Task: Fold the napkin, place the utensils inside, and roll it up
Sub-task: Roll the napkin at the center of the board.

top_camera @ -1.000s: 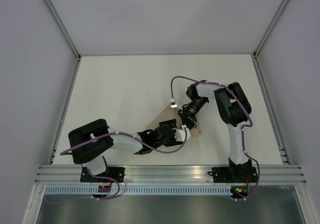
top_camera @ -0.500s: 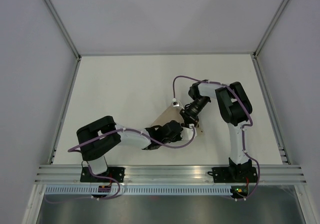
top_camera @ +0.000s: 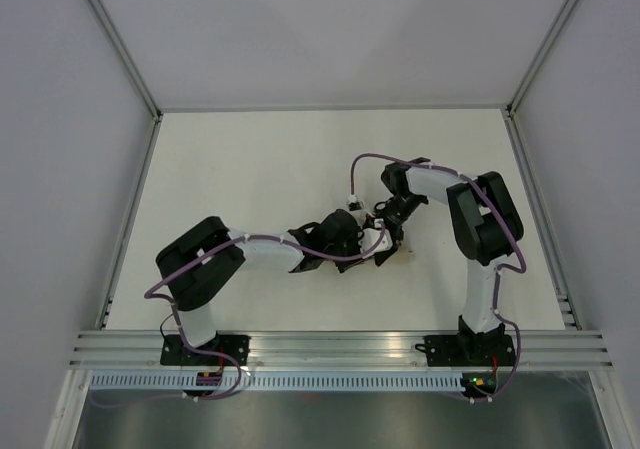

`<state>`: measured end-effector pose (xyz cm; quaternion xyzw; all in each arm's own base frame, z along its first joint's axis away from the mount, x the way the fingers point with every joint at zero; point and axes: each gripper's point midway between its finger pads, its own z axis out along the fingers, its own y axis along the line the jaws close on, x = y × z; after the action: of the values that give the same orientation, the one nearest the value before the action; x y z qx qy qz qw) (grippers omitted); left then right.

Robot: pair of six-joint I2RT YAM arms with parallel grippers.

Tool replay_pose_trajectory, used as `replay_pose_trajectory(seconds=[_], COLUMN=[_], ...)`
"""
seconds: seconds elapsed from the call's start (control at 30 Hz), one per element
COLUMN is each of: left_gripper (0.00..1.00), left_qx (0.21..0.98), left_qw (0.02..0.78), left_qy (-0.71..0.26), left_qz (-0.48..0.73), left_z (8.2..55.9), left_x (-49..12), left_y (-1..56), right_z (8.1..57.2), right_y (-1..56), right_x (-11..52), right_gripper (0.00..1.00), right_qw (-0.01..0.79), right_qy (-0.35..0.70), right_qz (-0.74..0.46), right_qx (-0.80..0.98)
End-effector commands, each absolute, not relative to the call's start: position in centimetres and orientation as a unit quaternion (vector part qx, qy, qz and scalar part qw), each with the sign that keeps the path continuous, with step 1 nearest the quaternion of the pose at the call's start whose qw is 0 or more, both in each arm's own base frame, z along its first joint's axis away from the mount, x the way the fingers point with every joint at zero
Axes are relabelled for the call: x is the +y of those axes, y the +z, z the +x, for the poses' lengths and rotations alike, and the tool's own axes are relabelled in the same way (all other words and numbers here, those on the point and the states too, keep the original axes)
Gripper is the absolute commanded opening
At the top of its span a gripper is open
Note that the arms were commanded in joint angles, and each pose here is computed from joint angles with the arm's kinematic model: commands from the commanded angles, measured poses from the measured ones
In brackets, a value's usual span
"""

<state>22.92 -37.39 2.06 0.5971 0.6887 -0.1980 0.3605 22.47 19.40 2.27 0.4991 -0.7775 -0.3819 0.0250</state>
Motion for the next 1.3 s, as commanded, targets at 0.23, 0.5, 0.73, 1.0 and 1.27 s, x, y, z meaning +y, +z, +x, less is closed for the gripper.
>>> replay_pose_trajectory(seconds=[0.23, 0.5, 0.73, 1.0, 1.27], left_gripper=[0.02, 0.02, 0.02, 0.02, 0.02], left_qx=[0.746, 0.765, 0.775, 0.787, 0.793], left_qw=[0.169, 0.085, 0.026, 0.015, 0.013], left_qy=[-0.293, -0.369, -0.411, -0.418, -0.417], left_qz=[0.573, 0.52, 0.479, 0.454, 0.445], left_z=[17.5, 18.0, 18.3, 19.2, 19.8], left_x=[-34.4, -34.3, -34.2, -34.5, -35.0], left_y=[-3.1, -3.1, -4.0, -4.0, -3.9], right_z=[29.4, 30.3, 27.6, 24.0, 22.7], right_y=[4.5, 7.5, 8.7, 7.3, 6.0], right_x=[18.2, 16.8, 16.4, 17.2, 18.9], right_gripper=[0.57, 0.57, 0.6, 0.64, 0.64], right_qw=[-0.149, -0.27, -0.345, -0.379, -0.384], right_qy=[-0.281, -0.255, -0.223, -0.177, -0.141], right_qz=[0.508, 0.507, 0.546, 0.597, 0.634], right_qx=[-0.8, -0.778, -0.731, -0.684, -0.657])
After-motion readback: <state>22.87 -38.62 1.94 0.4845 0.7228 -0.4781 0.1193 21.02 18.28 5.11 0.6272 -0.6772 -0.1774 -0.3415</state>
